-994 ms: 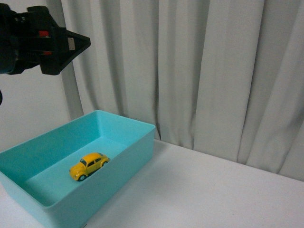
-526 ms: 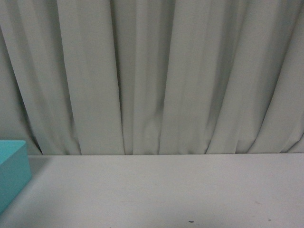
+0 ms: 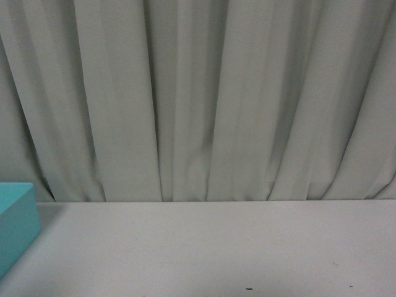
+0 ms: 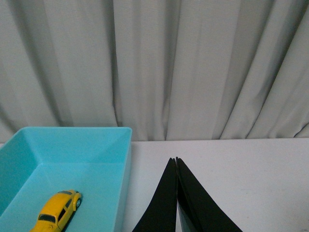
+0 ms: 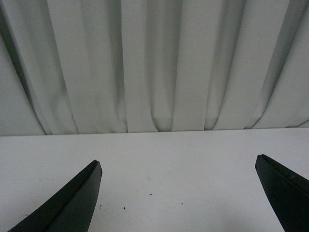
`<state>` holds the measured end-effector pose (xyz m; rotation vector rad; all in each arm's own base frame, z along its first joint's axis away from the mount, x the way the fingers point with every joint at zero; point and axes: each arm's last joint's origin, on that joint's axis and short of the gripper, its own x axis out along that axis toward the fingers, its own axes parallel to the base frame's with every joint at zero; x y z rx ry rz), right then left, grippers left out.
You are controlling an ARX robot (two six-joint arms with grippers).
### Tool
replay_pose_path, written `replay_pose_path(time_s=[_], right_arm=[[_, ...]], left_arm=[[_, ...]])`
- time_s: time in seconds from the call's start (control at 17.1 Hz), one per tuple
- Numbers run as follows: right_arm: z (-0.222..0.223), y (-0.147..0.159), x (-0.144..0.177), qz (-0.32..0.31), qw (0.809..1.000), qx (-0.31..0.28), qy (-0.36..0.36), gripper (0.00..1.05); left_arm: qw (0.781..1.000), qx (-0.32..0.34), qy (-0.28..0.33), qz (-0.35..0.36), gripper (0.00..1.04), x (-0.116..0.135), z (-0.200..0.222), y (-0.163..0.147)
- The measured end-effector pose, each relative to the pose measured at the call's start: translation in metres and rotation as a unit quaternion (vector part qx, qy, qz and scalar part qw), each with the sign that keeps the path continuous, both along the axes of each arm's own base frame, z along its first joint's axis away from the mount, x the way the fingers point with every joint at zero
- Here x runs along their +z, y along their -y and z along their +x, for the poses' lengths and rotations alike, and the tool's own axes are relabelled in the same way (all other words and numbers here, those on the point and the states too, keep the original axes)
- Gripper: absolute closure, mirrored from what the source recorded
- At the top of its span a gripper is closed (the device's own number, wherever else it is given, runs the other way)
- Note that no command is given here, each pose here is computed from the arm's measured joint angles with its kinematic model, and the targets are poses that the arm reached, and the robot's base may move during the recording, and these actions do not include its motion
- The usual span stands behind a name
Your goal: Wind up and store yellow beetle toy
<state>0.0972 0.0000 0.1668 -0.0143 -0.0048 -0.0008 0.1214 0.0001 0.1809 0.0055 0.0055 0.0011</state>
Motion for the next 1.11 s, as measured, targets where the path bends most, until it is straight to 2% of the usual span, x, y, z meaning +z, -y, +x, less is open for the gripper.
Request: replay_pose_path(time_s=[0.64,0.7,0.82,1.05,1.11], right_arm=[[0.000,0.000,0.000,0.000,1.000,0.000,0.000,0.07],[0.000,0.000,0.000,0.000,1.000,0.000,0.000,0.07],[0.000,0.000,0.000,0.000,1.000,0.000,0.000,0.07],[0.000,0.000,0.000,0.000,1.000,0.000,0.000,0.07],[0.000,0.000,0.000,0.000,1.000,0.000,0.000,0.07]], left_arm=[[1.000,0.000,0.008,0.000,1.03,-0.012,-0.013,0.000],[1.000,0.000,-0.019,0.000,1.03,-0.018,-0.019,0.000],[1.000,0.000,0.016,0.000,1.03,-0.012,-0.024,0.000],[1.000,0.000,0.005,0.000,1.03,-0.015,-0.024,0.000],[1.000,0.000,0.005,-0.001,0.98,-0.015,-0.024,0.000]])
